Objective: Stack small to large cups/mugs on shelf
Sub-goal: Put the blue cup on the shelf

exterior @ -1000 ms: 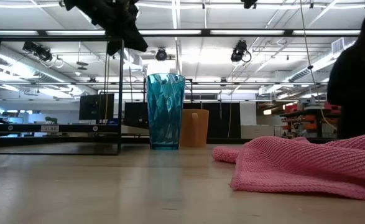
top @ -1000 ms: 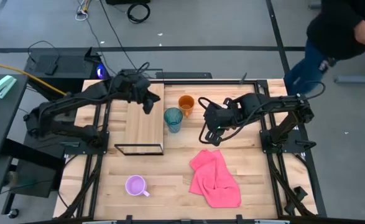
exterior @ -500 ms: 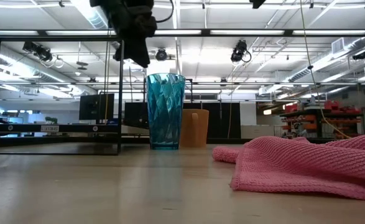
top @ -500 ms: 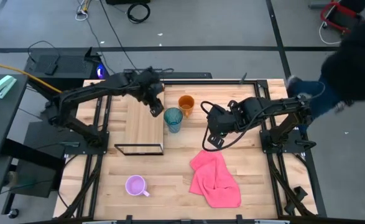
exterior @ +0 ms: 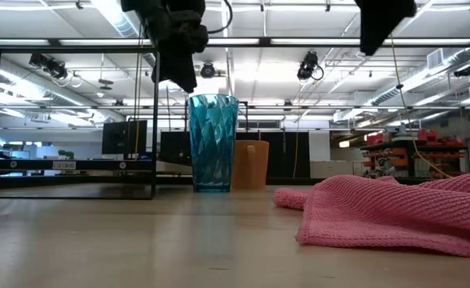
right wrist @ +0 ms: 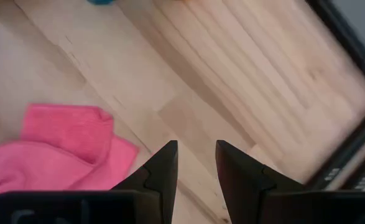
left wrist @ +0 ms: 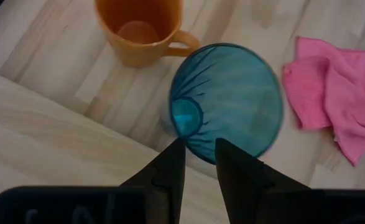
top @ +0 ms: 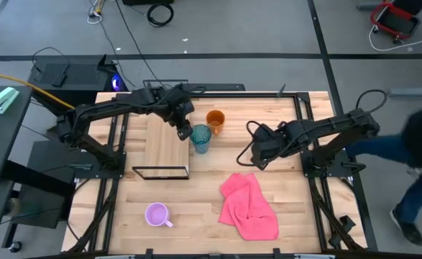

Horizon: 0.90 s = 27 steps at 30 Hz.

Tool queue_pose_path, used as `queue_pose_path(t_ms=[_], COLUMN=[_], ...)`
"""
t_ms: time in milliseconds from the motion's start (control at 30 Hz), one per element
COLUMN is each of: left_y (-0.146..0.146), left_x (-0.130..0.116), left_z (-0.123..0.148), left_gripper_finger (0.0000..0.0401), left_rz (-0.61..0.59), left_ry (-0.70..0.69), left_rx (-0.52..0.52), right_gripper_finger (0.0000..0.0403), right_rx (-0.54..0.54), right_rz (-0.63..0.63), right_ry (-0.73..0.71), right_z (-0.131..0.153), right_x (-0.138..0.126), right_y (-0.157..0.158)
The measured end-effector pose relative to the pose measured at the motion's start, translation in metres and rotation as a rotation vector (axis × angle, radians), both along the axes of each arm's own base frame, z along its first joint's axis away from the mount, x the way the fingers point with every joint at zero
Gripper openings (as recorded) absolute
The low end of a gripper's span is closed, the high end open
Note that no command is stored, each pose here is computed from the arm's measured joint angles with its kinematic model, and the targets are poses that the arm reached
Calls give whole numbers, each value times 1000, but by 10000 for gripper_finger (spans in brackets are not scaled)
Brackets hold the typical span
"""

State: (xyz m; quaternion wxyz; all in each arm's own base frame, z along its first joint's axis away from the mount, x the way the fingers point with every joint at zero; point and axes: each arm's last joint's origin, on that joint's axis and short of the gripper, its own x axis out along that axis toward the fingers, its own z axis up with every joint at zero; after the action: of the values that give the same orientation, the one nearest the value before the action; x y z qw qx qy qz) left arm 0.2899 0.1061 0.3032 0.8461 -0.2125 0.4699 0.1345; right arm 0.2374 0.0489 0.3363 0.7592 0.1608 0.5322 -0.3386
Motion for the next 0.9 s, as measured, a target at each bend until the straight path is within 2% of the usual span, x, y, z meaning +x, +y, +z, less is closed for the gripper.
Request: queue_pose_path(t_ms=[200,367,900], left_y=[4,6,10], left_x=[10,17,25], left_z=[-12,-22,-35], left_gripper_finger=[103,103,101], left_rz=[9,10,60], left_ry=[22,39,69], left_rx=[-13,-21,-34], right_gripper_finger=[116,116,116], right_rx=[46,55,53], right_rz=[-39,-61,-46], right_ry=[-143,-156,-154], right_z=[-10,-18,-28], right_x=[-21,-32,-26], right_y=[-5,-8,-7])
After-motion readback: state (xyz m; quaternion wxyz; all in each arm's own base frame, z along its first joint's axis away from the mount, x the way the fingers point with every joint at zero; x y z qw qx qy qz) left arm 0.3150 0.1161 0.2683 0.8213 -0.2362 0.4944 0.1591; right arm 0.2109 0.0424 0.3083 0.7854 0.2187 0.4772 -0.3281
